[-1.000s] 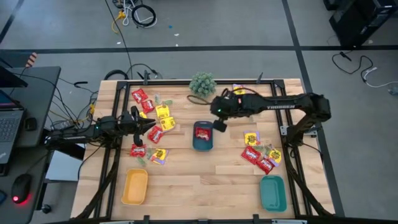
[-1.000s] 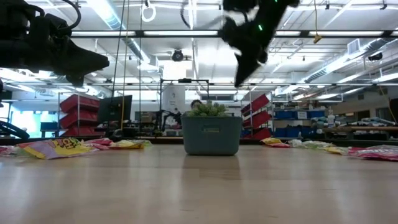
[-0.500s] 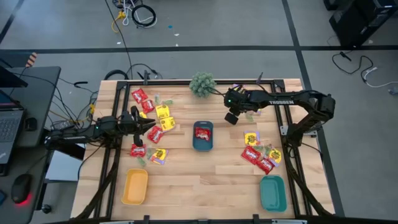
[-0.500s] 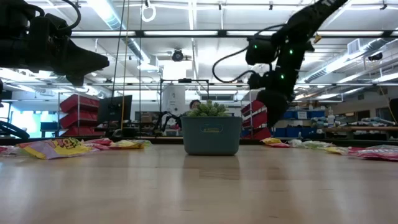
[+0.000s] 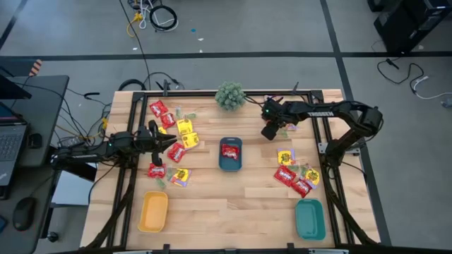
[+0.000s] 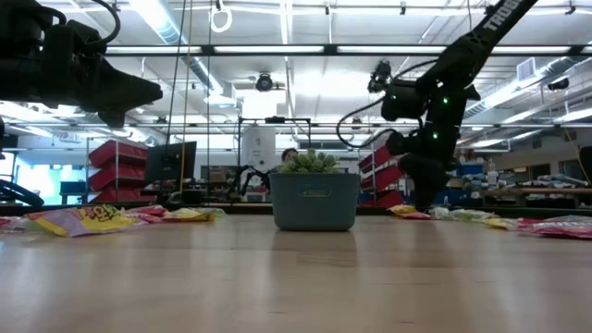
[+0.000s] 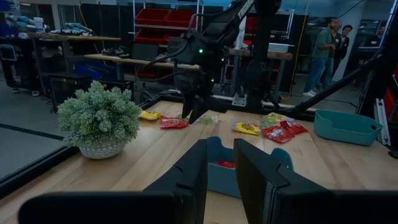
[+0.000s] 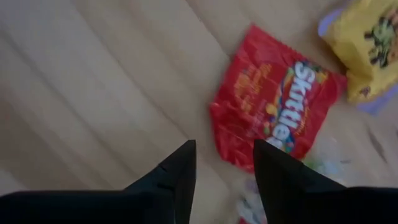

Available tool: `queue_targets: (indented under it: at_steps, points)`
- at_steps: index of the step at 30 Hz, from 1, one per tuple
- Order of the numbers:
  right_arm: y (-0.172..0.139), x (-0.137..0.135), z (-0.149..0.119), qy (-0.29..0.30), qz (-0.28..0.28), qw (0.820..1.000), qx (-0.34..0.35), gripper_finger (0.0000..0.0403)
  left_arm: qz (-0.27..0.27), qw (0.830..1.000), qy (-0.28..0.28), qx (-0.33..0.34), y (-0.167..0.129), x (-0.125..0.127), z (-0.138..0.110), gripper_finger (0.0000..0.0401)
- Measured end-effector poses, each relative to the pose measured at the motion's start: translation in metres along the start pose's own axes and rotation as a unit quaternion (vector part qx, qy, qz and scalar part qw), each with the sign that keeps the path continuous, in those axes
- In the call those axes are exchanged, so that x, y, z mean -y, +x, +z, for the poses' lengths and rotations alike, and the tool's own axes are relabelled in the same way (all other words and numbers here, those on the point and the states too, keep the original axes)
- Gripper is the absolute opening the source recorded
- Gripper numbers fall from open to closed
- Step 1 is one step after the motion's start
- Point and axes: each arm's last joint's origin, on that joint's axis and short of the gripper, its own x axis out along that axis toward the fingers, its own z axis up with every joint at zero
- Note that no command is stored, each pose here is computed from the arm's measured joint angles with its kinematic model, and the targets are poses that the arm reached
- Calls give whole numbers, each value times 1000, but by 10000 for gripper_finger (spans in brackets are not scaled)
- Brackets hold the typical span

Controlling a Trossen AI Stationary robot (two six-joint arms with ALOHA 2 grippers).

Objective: Sort candy
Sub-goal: Put the red candy into the blue bin

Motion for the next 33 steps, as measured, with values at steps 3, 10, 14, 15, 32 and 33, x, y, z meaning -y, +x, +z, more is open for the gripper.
queue_targets:
  at_steps: [3, 10, 14, 15, 32, 33]
  points:
    - [4, 4, -2, 3, 1, 1000, 7, 137, 0, 1000, 0, 0, 0, 0, 0, 80]
    - [12, 10, -9, 11, 25, 1000, 10, 133, 0, 1000, 0, 0, 0, 0, 0, 80]
    - [12, 13, -8, 16, 23, 999, 15, 131, 0, 1000, 0, 0, 0, 0, 0, 80]
    - [12, 13, -8, 18, 23, 999, 16, 128, 0, 1000, 0, 0, 0, 0, 0, 80]
    - [6, 4, 2, -4, 39, 999, 35, 2, 0, 1000, 0, -1, 0, 0, 0, 80]
    - [3, 1, 5, -9, 42, 998, 35, 1, 0, 1000, 0, -1, 0, 0, 0, 80]
